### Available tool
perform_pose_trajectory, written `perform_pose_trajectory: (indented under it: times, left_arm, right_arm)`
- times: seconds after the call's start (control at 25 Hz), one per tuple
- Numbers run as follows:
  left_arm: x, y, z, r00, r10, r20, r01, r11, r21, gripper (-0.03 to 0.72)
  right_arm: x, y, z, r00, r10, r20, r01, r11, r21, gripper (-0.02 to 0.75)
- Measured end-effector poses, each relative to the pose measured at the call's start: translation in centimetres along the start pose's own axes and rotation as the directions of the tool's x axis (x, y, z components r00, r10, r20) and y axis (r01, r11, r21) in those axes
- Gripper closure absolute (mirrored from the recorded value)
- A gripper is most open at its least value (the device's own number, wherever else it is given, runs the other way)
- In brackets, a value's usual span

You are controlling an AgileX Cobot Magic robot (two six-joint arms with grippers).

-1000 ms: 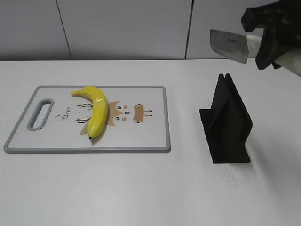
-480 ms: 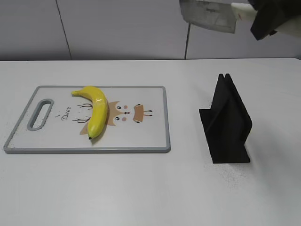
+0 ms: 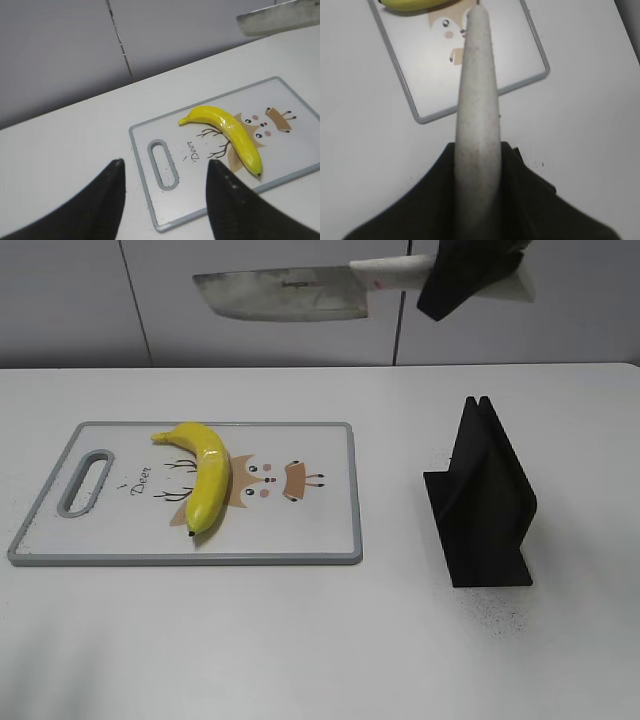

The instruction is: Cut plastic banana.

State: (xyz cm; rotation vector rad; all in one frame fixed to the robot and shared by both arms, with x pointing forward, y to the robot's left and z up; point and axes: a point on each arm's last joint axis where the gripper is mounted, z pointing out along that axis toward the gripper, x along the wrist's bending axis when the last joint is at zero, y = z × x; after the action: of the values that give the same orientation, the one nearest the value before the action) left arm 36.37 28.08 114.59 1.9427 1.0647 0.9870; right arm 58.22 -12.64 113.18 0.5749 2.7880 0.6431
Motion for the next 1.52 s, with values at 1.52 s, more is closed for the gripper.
perform_pose_trajectory:
  times: [1.52]
  left_arm:
    - [0.1, 2.4, 27.0, 0.603, 0.477, 0.640, -0.609, 0.793, -0.018, 0.180]
  right_arm:
    - [-2.7, 1.3, 12.7, 0.937, -0.323, -0.135, 0.306, 0.942, -0.136, 0.574]
